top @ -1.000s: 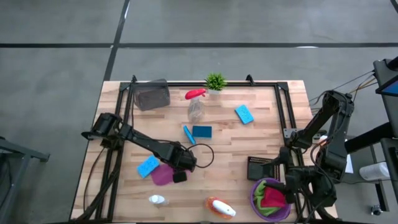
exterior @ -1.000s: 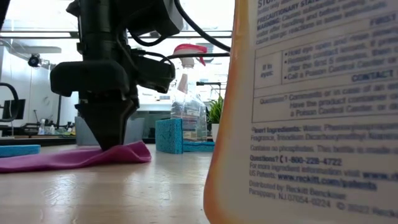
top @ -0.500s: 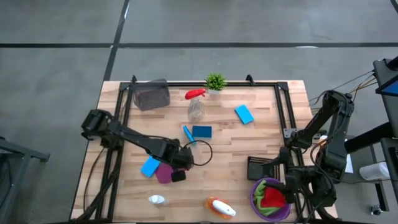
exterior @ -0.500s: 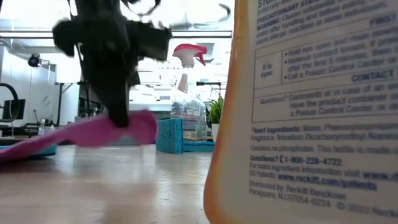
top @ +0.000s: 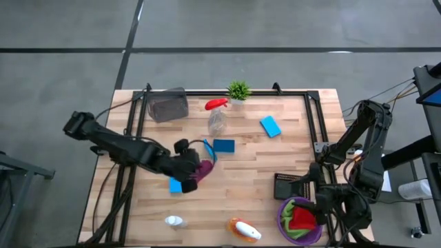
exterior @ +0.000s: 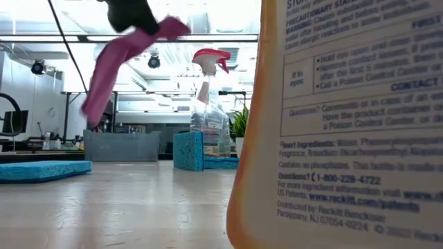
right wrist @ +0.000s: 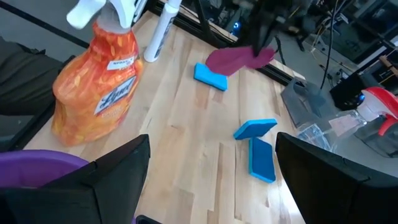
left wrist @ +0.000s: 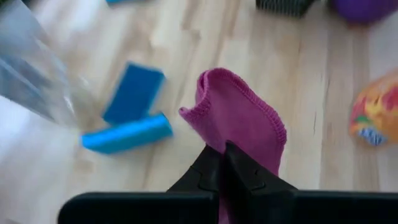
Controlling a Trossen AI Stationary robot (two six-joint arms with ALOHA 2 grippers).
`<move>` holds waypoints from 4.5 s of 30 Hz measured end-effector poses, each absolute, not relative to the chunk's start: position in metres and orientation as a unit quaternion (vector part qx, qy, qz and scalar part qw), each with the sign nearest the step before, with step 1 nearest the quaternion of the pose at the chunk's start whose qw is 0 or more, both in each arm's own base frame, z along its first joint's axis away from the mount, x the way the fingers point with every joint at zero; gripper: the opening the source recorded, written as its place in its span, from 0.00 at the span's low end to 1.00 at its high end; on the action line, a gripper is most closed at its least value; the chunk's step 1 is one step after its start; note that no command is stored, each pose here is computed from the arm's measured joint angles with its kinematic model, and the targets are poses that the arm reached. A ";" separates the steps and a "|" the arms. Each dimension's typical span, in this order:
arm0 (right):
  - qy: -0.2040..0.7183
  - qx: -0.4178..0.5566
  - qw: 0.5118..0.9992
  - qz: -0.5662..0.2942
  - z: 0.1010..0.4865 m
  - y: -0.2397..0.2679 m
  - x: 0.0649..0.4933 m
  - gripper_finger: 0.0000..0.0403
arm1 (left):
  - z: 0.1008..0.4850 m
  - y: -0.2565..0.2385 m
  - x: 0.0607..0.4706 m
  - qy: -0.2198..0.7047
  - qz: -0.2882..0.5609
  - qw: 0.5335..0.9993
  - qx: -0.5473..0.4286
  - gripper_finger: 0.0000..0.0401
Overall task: Pick & Place Kitchen Items
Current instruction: Put the violet towel into the purple bucket
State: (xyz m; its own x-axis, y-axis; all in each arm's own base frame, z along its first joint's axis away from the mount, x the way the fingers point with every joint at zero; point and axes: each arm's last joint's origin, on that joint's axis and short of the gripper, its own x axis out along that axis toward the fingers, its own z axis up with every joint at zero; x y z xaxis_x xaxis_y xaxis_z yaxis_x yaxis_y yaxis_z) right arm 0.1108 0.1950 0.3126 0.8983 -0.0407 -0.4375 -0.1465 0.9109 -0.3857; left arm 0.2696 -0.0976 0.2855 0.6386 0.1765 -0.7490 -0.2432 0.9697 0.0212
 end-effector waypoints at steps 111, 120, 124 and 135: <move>-0.145 -0.101 0.982 0.062 0.245 0.097 0.201 0.04 | 0.328 -0.077 0.339 0.061 -0.123 0.980 0.144 0.33; -0.224 -0.085 0.943 0.229 0.225 0.095 0.169 0.04 | 0.288 -0.082 0.330 0.105 -0.141 0.972 0.155 0.36; -0.186 -0.091 0.943 0.262 0.221 0.102 0.162 0.04 | 0.280 -0.079 0.325 0.116 -0.125 0.975 0.143 0.36; -0.009 -0.113 0.949 0.296 0.259 0.142 0.135 0.04 | 0.269 -0.074 0.312 0.124 -0.097 0.980 0.125 0.36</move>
